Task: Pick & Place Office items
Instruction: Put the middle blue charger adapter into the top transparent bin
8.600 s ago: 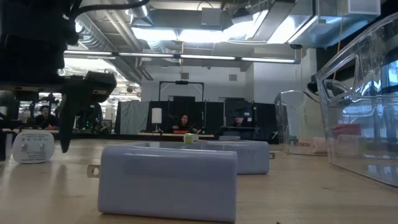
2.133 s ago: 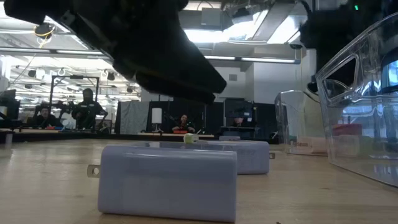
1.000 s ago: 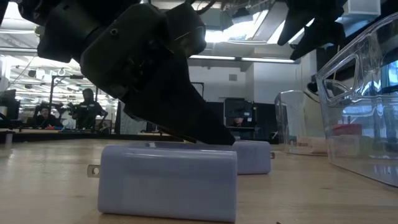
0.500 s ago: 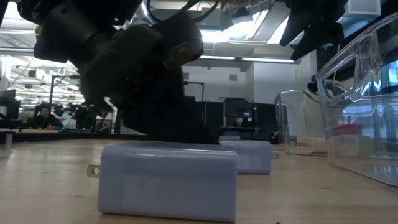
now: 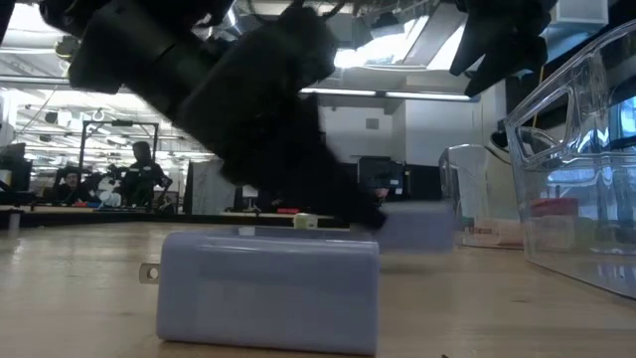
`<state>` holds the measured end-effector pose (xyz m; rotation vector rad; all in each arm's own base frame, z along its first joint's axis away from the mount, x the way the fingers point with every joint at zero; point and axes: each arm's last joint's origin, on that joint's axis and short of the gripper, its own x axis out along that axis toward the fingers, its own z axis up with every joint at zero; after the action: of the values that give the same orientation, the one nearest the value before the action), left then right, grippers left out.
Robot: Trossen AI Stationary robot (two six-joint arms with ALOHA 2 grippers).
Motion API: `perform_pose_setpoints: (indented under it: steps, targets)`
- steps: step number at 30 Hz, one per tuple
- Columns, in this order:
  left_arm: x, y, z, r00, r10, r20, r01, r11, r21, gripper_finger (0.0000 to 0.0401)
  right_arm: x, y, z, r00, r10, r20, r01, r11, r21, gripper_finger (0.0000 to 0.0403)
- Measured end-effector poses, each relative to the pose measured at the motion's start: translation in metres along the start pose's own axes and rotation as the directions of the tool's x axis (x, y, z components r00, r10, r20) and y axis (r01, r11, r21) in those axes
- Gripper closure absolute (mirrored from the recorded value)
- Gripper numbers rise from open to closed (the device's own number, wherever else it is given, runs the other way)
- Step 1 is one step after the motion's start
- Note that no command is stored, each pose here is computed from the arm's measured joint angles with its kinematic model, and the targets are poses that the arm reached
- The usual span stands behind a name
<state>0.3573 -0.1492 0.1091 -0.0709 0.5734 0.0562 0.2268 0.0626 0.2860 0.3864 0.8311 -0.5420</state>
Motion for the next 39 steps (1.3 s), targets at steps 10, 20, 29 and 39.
perform_pose_setpoints:
  steps: [10,20,29,39]
  targets:
    - [0.001,-0.012,0.051,0.97,0.155,0.188,-0.162,0.986,0.022,0.0199,0.0,-0.001,-0.001,1.0,-0.006,-0.005,0.006,1.0,0.009,0.0105]
    - [-0.004,-0.018,0.081,0.899,0.341,0.275,-0.384,0.916,0.119,0.0196,-0.018,-0.01,0.004,0.998,0.047,0.041,-0.051,0.995,0.086,0.0129]
    - [-0.036,-0.006,0.113,0.651,0.673,0.352,-0.712,0.702,-0.024,0.0195,-0.058,-0.029,0.014,0.96,0.197,0.197,-0.235,0.953,0.19,0.0147]
    - [-0.09,0.005,0.165,0.56,0.701,0.441,-0.722,0.674,-0.156,0.0193,-0.082,-0.022,0.036,0.824,0.369,0.431,-0.453,0.884,0.11,0.0151]
